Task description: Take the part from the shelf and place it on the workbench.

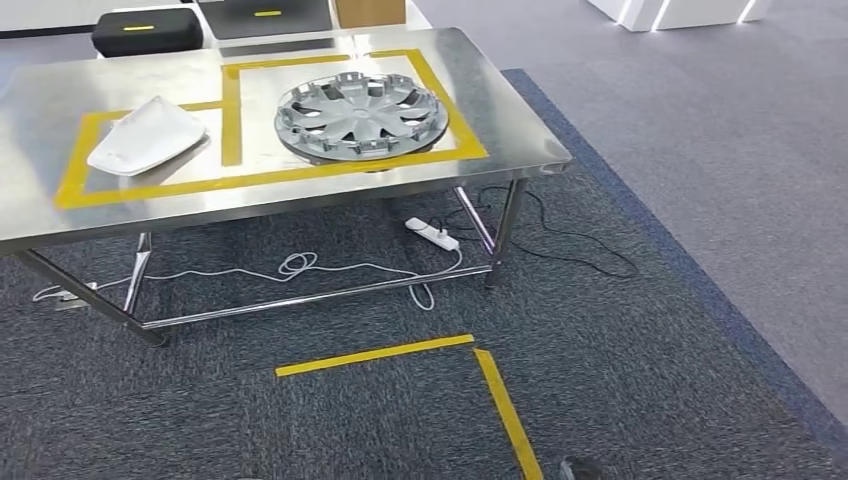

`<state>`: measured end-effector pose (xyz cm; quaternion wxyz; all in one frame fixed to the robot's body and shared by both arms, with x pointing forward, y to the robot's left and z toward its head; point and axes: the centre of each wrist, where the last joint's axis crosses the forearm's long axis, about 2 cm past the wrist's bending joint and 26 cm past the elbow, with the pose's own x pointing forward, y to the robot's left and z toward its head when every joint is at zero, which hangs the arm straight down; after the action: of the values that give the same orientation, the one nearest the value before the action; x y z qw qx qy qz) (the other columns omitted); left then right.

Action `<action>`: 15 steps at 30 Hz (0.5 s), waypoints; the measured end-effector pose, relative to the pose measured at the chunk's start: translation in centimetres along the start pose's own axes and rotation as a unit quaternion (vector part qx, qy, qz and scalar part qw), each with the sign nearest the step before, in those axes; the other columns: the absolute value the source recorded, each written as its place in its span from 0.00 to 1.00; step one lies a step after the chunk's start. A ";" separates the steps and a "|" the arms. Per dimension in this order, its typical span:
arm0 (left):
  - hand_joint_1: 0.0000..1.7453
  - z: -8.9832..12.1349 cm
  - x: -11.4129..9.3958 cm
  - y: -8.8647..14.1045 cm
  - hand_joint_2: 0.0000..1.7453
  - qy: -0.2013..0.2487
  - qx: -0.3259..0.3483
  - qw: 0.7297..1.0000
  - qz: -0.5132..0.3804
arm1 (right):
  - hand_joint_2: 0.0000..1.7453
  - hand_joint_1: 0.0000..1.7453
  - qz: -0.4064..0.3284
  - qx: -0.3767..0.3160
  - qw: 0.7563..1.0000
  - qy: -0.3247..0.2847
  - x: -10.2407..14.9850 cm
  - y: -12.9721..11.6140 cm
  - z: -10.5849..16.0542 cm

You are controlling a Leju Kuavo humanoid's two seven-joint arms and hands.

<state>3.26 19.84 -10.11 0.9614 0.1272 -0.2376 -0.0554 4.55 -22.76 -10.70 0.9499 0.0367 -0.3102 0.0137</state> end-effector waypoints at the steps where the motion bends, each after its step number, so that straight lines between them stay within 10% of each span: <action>1: 0.00 0.0 0.0 0.1 0.00 0.002 0.003 1.000 0.004 | 0.00 0.00 0.001 0.000 1.000 0.000 0.0 0.0 0.0; 15: 0.00 -0.2 -0.5 1.0 0.00 0.000 0.004 1.000 -0.003 | 0.00 0.00 0.008 -0.010 1.000 0.000 0.1 0.4 0.0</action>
<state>2.94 20.97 -10.23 0.9608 0.1315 -0.2372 -0.0573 4.61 -22.38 -10.64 0.9499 0.0248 -0.3110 0.0180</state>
